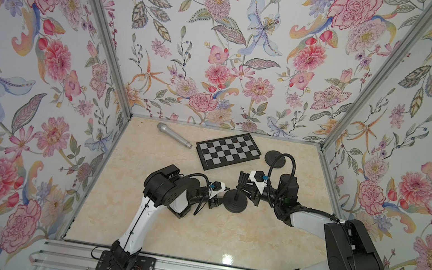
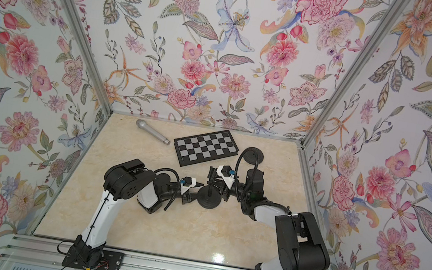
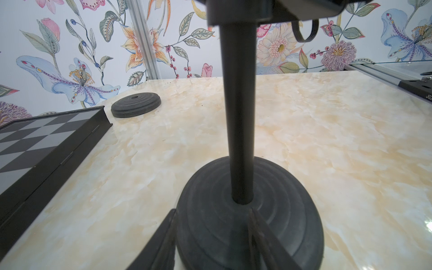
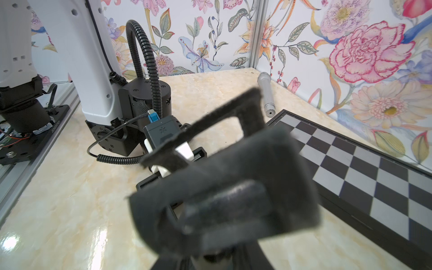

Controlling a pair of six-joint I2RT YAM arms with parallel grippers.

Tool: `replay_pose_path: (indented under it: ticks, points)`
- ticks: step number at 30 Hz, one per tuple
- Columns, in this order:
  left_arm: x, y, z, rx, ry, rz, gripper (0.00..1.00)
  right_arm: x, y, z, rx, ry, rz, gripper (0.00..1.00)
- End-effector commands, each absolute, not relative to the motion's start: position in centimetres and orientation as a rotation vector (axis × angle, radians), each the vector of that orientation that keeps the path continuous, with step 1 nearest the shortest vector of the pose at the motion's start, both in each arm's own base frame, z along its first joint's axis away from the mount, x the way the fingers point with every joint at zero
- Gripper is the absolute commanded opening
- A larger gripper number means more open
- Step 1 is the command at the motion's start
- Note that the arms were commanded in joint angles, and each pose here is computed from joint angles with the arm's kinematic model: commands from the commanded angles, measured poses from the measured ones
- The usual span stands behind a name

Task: Assemble a microphone stand
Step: Screw the microphone stand pole into the microphone stand base.

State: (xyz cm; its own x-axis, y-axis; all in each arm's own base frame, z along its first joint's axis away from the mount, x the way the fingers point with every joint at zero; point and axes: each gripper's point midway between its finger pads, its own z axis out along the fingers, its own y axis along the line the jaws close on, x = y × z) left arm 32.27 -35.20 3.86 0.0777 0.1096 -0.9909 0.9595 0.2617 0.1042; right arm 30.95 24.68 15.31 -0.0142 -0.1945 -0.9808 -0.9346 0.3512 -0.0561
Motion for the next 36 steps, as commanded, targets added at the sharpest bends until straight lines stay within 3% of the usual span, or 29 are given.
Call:
replay_pose_path:
  ticks: [1, 4, 9, 14, 15, 18, 20, 25, 30, 33, 36]
  points:
    - [29.3, -33.1, -6.2, 1.2, 1.71, -0.899, 0.49, 33.7, 21.2, 13.9, -0.673, 1.641, 0.571, 0.0]
    - [29.4, -33.2, -6.3, 1.201, 1.711, -0.903, 0.49, 34.0, 16.7, 11.7, -0.18, 1.766, 0.293, 0.0]
    - [29.2, -33.2, -6.2, 1.203, 1.711, -0.902, 0.49, 31.7, 18.5, 9.7, -0.095, 1.806, 0.224, 0.0]
    - [29.5, -33.1, -6.2, 1.2, 1.713, -0.897, 0.49, 31.2, 21.4, 9.5, -0.219, 1.809, 0.32, 0.0]
    - [29.4, -33.1, -6.2, 1.198, 1.714, -0.899, 0.49, 31.0, 22.0, 9.8, -0.276, 1.798, 0.347, 0.05]
    - [29.5, -33.2, -6.1, 1.2, 1.711, -0.899, 0.49, 29.8, 24.0, 11.2, -0.532, 1.711, 0.47, 0.39]
    - [29.5, -33.2, -6.0, 1.204, 1.706, -0.901, 0.49, 28.9, 24.6, 12.2, -0.683, 1.653, 0.603, 0.49]
    - [28.9, -33.2, -3.5, 1.221, 1.602, -0.931, 0.51, 26.5, 25.5, 14.7, -1.04, 1.49, 0.845, 0.5]
    - [28.5, -33.0, 4.2, 1.197, 1.33, -0.957, 0.56, 26.6, 24.7, 15.8, -1.171, 1.428, 0.852, 0.51]
    - [27.7, -32.9, 8.7, 1.134, 1.163, -0.993, 0.65, 27.0, 24.5, 16.1, -1.213, 1.419, 0.892, 0.51]
    - [27.7, -33.7, 10.5, 1.117, 1.094, -1.067, 0.66, 27.6, 24.5, 16.3, -1.241, 1.417, 0.906, 0.5]
